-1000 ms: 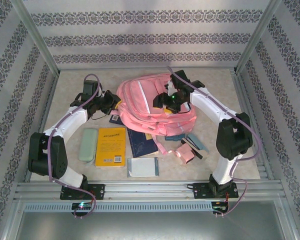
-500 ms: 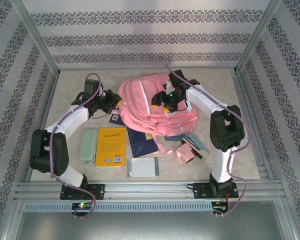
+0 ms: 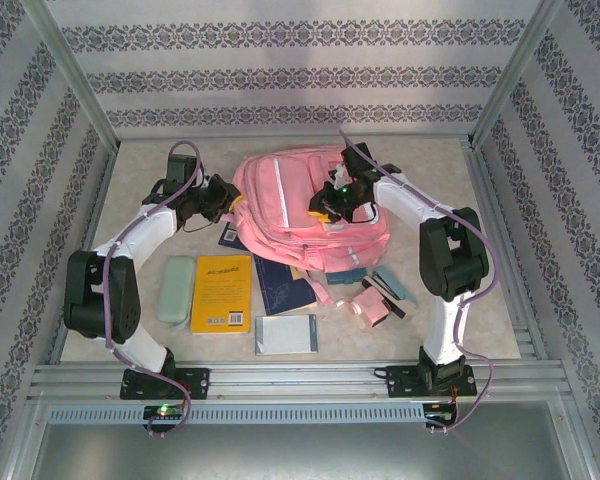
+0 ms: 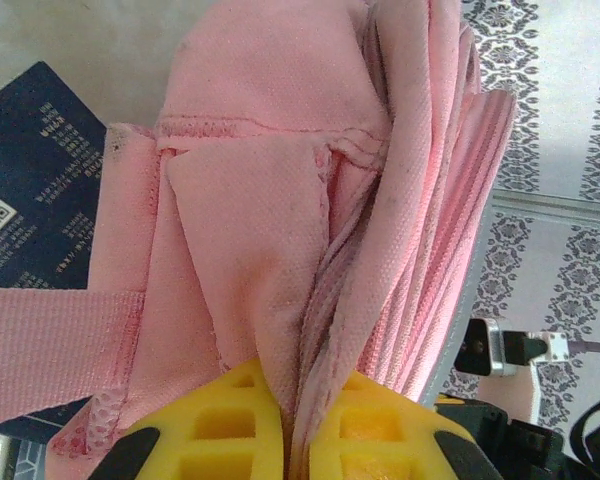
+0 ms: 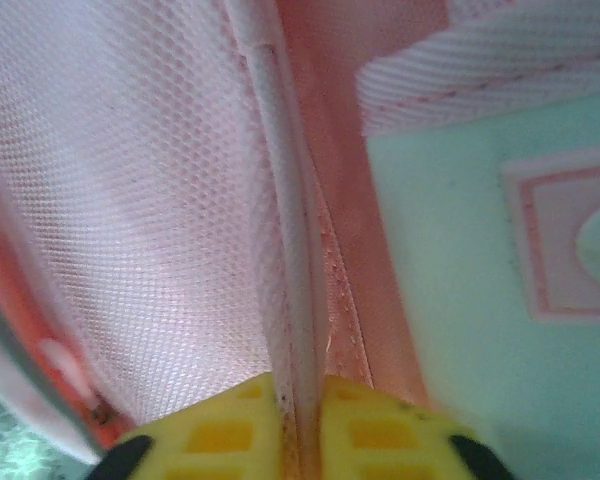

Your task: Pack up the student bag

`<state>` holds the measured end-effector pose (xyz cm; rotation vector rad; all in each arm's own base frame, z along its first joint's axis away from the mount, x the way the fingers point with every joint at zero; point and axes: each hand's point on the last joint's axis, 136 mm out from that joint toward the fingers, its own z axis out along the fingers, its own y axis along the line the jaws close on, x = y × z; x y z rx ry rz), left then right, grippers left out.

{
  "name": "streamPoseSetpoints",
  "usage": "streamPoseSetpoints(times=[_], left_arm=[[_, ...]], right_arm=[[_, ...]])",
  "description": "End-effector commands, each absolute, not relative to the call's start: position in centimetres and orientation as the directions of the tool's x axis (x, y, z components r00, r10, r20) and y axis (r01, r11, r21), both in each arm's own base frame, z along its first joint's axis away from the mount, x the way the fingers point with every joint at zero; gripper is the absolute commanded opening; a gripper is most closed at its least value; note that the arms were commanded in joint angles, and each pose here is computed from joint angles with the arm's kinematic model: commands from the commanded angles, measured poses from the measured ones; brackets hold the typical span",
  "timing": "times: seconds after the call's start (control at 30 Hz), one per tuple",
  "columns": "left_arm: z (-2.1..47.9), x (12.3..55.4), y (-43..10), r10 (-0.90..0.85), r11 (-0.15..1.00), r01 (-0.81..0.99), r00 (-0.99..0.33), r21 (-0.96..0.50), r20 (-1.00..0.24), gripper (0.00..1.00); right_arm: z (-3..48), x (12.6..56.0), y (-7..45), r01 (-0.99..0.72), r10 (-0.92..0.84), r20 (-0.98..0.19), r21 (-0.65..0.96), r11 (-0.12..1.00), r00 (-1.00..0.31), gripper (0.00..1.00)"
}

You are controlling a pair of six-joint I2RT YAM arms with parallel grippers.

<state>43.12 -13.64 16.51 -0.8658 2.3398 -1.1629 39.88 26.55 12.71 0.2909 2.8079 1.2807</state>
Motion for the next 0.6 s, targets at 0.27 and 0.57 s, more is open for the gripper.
streamPoseSetpoints(times=[0.27,0.57], left_arm=[[19.9,43.5,-16.6,-0.567,0.453,-0.206,-0.817,-0.868,-0.102,0.01],[17.8,40.3,-14.0,-0.548,0.616,-0.296,-0.827,-0.73,-0.127,0.5]], right_arm=[[18.5,40.4,28.3,0.017,0.135,-0.065,0.849,0.528,-0.989,0.0],[19.9,41.7,26.3,0.061,0.241,-0.091,0.828,0.557,-0.966,0.0]])
